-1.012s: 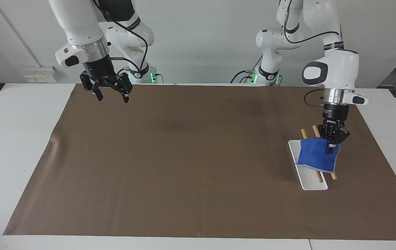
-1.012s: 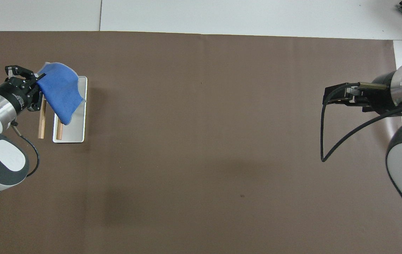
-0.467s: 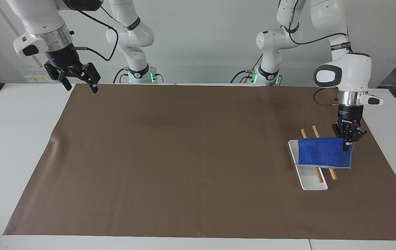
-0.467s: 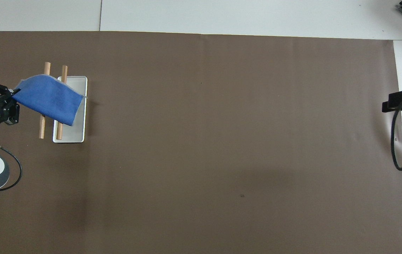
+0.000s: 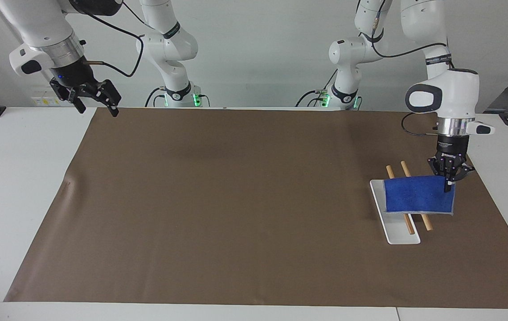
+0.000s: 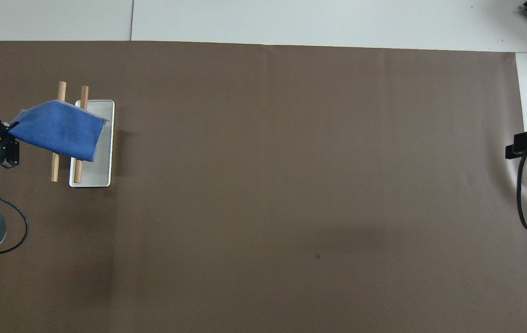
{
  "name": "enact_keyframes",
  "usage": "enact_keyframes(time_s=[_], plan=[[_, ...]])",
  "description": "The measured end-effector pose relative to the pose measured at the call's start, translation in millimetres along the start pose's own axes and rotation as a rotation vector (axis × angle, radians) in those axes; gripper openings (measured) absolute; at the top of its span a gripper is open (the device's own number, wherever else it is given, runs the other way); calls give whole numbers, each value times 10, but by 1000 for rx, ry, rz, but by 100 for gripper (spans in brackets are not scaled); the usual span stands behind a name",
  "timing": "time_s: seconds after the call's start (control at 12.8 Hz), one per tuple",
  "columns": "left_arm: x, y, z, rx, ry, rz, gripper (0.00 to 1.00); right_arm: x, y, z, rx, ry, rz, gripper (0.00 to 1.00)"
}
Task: Right arm passes towel to left arm to hang
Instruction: 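Lower the towel over the wooden dowels with the left gripper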
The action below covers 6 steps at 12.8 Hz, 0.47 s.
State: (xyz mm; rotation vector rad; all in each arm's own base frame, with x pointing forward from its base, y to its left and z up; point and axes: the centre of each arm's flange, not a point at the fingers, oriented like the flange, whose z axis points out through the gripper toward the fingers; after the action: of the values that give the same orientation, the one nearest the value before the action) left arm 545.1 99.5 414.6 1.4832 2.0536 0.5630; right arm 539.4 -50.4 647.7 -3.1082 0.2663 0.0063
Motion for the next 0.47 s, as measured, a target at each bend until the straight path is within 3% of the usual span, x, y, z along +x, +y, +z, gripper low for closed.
enact_keyframes(time_s=[0.16,0.47], plan=[[61,17,-9,-3,7,-10,18,-17,3,-2,0,0,3,100],[29,113,-83,-18,-2,-9,74,-67,-34,-7,-1,-20,-5,100]])
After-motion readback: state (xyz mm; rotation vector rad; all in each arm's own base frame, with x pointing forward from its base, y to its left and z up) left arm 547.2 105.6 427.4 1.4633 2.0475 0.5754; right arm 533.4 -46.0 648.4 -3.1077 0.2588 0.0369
